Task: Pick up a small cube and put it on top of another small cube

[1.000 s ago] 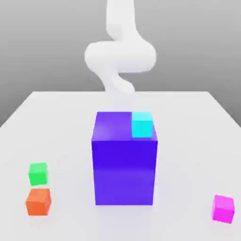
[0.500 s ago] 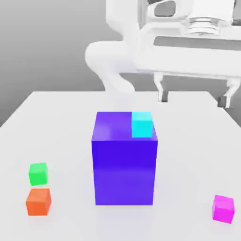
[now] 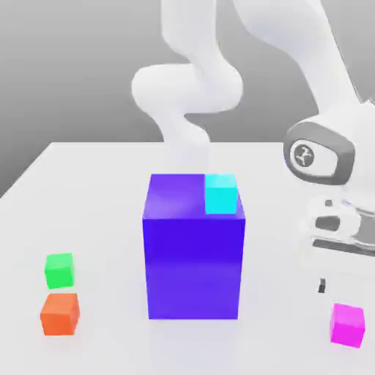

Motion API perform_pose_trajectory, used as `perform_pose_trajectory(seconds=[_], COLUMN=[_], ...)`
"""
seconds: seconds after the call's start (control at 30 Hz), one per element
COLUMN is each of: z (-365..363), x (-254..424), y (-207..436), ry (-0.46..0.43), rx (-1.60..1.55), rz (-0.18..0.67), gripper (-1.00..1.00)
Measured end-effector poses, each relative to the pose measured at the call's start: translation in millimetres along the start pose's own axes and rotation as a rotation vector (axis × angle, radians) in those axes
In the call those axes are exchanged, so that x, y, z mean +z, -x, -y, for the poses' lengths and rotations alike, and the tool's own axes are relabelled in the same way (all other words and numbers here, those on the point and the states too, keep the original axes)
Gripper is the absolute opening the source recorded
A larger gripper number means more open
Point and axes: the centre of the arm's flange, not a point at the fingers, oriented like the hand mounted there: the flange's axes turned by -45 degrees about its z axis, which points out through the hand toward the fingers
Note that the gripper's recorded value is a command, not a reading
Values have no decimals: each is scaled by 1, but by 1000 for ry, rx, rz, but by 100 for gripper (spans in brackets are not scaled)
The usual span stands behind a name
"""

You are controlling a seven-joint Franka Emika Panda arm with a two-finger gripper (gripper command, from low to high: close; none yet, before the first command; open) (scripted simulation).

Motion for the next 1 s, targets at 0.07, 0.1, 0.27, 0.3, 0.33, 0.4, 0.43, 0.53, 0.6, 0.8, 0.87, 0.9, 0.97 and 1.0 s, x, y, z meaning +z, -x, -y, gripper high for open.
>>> perform_pose_trajectory(seconds=[0.07, 0.1, 0.27, 0.3, 0.33, 0.4, 0.43, 0.53, 0.6, 0.8, 0.87, 0.9, 0.97, 1.0], z=[2, 2, 2, 2, 1, 2, 3, 6, -7, -126, -174, -199, -251, -278], x=[27, 41, 52, 52, 58, 44, 32, -2, -12, -28, -31, -33, -36, -38], y=[3, 4, 5, 5, 5, 5, 4, 1, -29, -133, -147, -151, -153, -151], ry=[-2, -1, -2, -2, -1, -3, -4, -13, -28, -17, -2, 7, 22, 29], rx=[4, 4, 3, 3, 2, 4, 4, -15, -13, 139, 220, 268, 372, 429], rz=[8, 9, 9, 9, 9, 9, 9, 4, -13, -64, -66, -64, -59, -56], gripper=[0, 0, -100, -100, -100, -100, -100, -100, -100, -100, -100, -100, -100, -100])
